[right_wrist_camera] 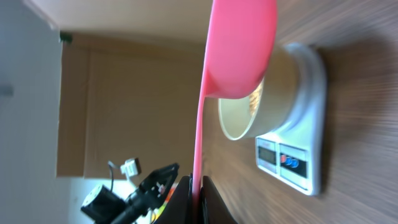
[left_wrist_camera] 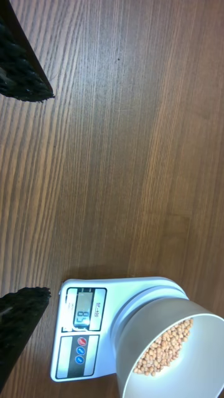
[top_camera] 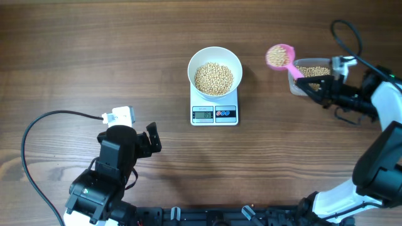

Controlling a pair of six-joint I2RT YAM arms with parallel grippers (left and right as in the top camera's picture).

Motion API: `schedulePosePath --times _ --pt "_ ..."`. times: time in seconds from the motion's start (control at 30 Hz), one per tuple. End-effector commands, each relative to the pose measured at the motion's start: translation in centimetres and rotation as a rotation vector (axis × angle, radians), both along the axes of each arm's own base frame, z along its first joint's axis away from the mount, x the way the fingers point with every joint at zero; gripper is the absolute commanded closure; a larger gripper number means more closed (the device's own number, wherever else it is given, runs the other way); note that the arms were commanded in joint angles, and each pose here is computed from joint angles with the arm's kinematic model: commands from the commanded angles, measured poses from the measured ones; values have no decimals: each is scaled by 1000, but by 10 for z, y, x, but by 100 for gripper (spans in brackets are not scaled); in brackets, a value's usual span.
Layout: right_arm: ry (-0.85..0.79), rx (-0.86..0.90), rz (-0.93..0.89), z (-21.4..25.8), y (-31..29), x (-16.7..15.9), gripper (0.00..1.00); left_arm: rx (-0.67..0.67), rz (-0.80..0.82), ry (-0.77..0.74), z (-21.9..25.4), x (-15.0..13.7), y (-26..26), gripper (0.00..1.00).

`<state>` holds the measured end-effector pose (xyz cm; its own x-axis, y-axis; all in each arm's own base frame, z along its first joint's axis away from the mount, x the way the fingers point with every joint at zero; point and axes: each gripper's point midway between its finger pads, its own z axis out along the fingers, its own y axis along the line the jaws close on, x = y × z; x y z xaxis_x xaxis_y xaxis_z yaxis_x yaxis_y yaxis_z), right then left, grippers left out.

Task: Scoop item into bowl and weigh 150g on scale
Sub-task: 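Lift the filled scoop and carry it left over the bowl, then tip the scoop to pour soybeans into the white bowl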

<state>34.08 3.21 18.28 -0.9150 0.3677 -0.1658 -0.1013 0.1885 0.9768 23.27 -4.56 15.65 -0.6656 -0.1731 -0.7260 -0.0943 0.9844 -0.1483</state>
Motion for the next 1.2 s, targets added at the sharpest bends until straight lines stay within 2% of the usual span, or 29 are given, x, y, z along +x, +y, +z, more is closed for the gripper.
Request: schedulePosePath --times 0.0,0.23,0.37,0.5,0.6,0.8,0.93,1.17 --pt "22 82 62 5 26 1 96 19 8 3 -2 0 4 0" --pt "97 63 198 3 75 -5 96 19 8 3 -2 0 4 0" --pt "109 -114 241 4 100 -1 95 19 8 3 -2 0 4 0" --pt "9 -286 163 24 110 16 96 19 8 3 -2 0 4 0" --pt "-45 -419 133 25 118 16 96 19 8 3 -2 0 4 0" --pt "-128 -546 173 14 142 16 96 19 8 3 -2 0 4 0" --pt "-150 -585 181 11 146 15 95 19 8 3 -2 0 4 0" --pt "-297 -692 226 5 141 19 96 19 8 3 -2 0 4 0"
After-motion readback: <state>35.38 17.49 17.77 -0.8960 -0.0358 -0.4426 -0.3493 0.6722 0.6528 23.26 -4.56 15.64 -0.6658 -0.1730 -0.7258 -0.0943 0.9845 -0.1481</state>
